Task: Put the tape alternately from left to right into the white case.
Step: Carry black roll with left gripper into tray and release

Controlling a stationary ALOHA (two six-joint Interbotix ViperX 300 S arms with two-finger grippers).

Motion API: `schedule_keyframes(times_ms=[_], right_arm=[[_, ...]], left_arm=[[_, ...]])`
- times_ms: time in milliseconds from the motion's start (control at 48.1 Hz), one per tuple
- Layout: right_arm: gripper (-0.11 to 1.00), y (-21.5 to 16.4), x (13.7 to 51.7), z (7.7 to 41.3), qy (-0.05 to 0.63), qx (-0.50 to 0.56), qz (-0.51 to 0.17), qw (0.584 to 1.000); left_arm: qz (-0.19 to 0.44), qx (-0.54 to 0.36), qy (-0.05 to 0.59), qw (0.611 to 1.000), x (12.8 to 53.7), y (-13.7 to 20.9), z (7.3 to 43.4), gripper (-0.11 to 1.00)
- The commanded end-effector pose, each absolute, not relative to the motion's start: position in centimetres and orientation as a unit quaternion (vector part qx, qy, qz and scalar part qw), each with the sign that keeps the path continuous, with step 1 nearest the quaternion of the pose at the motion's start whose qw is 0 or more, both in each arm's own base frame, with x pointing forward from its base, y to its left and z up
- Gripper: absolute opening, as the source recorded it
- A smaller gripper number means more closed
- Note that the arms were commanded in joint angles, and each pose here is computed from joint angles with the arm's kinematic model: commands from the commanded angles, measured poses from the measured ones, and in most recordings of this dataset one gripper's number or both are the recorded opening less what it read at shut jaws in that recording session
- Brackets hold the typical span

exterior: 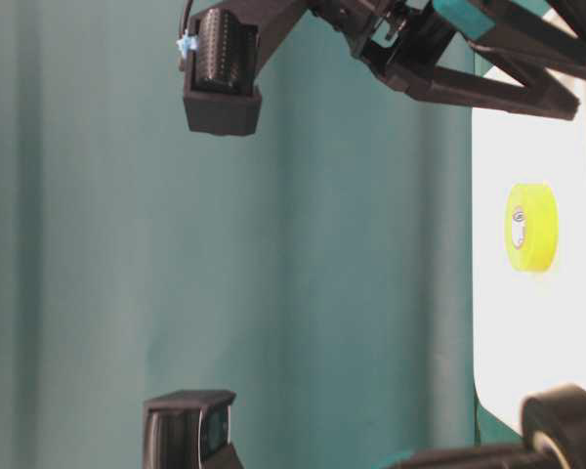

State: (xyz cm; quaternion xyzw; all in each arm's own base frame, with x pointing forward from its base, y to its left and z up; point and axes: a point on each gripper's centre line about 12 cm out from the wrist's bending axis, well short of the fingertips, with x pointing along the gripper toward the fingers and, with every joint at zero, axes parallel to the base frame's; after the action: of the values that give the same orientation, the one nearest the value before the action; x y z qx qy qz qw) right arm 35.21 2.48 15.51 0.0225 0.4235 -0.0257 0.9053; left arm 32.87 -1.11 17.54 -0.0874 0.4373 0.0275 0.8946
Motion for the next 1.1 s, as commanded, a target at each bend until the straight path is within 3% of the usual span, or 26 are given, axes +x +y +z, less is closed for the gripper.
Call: schedule_keyframes(times_ms=[0, 478, 1081], right_arm=[[0.71, 2.6, 35.6, 16.3, 0.411, 0.024, -0.023, 0.911], [0.71, 2.6, 35.6, 16.4, 0.410, 0.025, -0.023, 0.912], [0.71, 2.6, 35.6, 16.3, 0.411, 0.025, -0.023, 0.911]], left_arm=[[0.037, -0.077, 0.410, 0.908, 33.6, 0.4, 19.4, -0.04], [0.081, -0.022, 0.411, 0.908, 34.2, 7.1, 19.4, -0.04], [0.093, 0.029, 0.442, 0.891, 35.9, 12.0, 17.1, -0.04]])
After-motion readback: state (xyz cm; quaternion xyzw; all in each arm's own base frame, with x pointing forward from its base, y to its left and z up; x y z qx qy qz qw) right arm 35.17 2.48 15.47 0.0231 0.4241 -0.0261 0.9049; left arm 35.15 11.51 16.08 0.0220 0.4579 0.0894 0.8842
